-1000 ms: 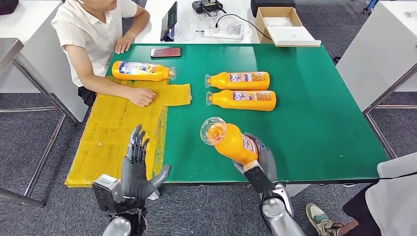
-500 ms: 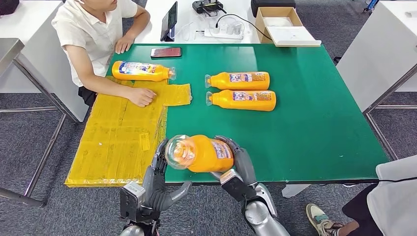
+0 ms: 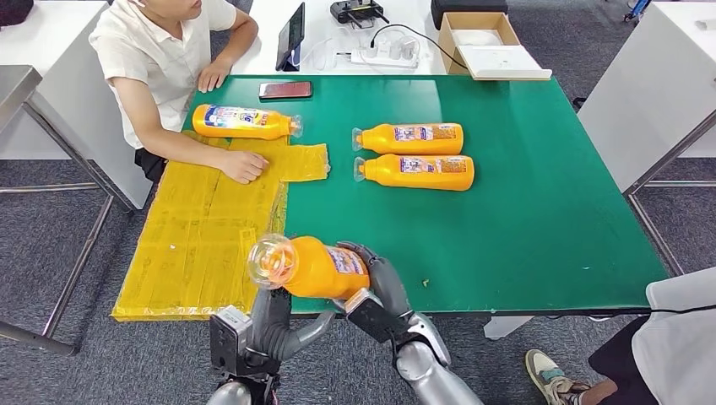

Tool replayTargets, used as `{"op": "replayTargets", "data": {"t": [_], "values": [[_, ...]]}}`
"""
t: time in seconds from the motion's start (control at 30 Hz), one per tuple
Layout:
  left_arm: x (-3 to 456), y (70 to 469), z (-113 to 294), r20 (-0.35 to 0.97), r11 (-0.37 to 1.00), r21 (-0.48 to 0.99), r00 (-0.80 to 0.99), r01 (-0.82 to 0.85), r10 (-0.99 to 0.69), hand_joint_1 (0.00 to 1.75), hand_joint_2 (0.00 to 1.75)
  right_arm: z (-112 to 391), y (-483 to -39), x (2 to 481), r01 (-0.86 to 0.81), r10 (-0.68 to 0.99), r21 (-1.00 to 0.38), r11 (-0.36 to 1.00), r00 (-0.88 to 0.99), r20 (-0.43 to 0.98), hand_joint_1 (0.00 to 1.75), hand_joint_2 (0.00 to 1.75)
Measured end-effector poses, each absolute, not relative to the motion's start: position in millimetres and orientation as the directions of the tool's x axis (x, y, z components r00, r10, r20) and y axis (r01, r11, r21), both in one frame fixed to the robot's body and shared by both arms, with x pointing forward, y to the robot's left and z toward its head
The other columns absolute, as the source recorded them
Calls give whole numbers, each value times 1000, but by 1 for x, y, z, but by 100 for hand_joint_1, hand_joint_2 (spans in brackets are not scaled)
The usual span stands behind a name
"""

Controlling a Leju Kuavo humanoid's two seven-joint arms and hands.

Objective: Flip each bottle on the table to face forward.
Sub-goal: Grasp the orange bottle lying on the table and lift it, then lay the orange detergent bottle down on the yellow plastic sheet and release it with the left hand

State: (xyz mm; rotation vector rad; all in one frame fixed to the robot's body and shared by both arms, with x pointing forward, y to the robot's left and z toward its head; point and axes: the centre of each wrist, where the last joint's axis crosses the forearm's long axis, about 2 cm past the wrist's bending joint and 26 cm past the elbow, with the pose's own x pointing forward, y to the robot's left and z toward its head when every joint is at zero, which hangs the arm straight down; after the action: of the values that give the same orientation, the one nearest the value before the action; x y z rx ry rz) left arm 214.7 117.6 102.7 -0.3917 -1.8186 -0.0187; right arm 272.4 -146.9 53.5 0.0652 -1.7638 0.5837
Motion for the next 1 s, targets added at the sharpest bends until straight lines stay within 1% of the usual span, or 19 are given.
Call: {"op": "replayTargets", "data": {"t": [0.17,0.5,0.87,0.9,0.93,1.0], "values": [[220,116,106,940,940,-199,-216,278,263,0,175,42,-131,266,-393,292,-374,840,-253,922,175,175],[228,117,104,949,944,-202,-184,259,254,0,175,32,-113,263,-421,413,-504,754,-293,862,175,175],[229,119,99,955,947,-198,-170,251,245,0,175,27,-113,262,-438,435,-521,733,-287,854,175,175],[229,119,99,955,947,-198,-169,251,245,3,175,27,-113,262,-439,437,-523,731,-288,852,175,175],[229,119,99,955,947,-199,-168,251,245,41,175,27,-113,262,-437,442,-528,728,-291,849,175,175],[229,119,99,955,947,-201,-165,251,247,129,175,27,-112,263,-433,455,-545,718,-301,838,175,175]]}}
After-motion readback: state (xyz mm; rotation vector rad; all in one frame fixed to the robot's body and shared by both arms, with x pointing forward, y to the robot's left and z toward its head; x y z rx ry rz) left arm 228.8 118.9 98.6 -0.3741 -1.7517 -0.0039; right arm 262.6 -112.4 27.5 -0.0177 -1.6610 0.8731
